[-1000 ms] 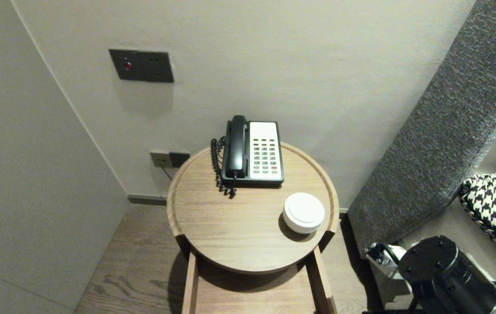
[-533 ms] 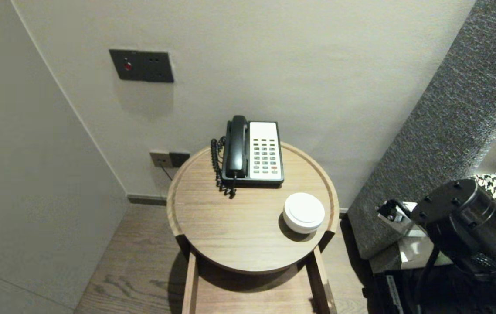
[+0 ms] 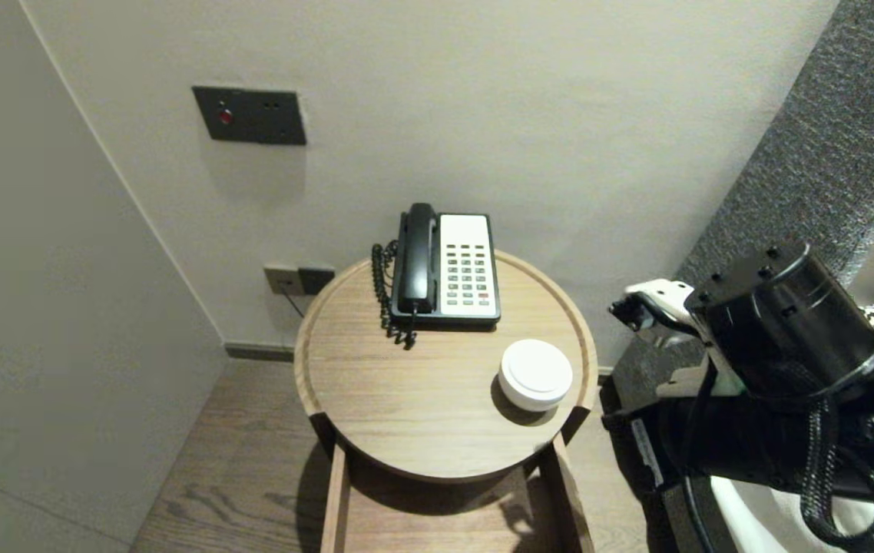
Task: Put the remote controls on the table in the drawer one by one
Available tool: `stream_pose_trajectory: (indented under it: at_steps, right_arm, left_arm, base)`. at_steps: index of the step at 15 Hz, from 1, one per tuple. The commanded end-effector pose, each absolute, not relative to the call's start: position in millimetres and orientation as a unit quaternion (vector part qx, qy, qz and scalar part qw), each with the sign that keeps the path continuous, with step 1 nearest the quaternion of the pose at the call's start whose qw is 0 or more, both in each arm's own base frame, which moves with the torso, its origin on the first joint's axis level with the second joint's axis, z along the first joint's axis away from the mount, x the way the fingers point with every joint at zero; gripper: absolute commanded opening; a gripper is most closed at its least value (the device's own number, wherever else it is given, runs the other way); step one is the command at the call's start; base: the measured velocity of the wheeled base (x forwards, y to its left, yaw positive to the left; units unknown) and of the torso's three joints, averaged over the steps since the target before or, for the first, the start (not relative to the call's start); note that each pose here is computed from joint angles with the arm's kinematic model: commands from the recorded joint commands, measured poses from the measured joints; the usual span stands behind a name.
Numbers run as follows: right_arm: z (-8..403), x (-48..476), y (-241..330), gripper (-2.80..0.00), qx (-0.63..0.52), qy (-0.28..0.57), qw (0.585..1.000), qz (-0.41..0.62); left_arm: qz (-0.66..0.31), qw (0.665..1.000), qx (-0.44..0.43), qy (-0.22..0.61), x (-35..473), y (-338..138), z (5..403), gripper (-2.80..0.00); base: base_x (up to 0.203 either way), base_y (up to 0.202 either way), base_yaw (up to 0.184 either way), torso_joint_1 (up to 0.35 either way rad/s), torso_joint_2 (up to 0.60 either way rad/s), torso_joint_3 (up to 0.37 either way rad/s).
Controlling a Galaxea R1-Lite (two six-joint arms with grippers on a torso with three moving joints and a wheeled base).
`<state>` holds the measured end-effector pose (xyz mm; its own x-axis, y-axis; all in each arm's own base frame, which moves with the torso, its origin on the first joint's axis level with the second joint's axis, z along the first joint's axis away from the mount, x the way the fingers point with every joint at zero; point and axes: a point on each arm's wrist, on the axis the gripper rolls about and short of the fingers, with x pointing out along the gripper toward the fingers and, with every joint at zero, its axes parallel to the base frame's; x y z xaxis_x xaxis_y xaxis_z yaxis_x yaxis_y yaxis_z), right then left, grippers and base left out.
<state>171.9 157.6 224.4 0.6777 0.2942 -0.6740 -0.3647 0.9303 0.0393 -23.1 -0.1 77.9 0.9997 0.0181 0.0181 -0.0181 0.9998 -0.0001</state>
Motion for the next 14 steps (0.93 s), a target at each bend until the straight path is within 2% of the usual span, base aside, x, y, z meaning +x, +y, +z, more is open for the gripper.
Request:
stream_pose_trajectory:
  at_steps: [1, 5, 6, 14]
  right_arm:
    - [227, 185, 165, -2.80, -0.060, 0.349, 0.917, 0.182]
    - [238, 202, 177, -2.80, -0.063, 0.332, 0.923, 0.185]
    - [238, 204, 178, 0.00, -0.066, 0.331, 0.923, 0.184]
    - [228, 219, 177, 0.00, -0.090, 0.342, 0.919, 0.177]
  left_arm:
    - [0.009, 1.000, 0.000, -0.010, -23, 0, 78, -2.80]
    - [0.009, 1.000, 0.000, -0.010, -23, 0, 78, -2.80]
    - [0.010, 1.000, 0.000, -0.010, -23, 0, 78, -2.80]
    - [0.009, 1.000, 0.000, -0.009, -23, 0, 77, -2.80]
  base:
    - [0.000, 0.000, 0.000, 0.000, 0.00, 0.000]
    - [0.000, 0.000, 0.000, 0.000, 0.00, 0.000]
    - [0.000, 0.000, 0.000, 0.000, 0.00, 0.000]
    - [0.000, 0.000, 0.000, 0.000, 0.00, 0.000]
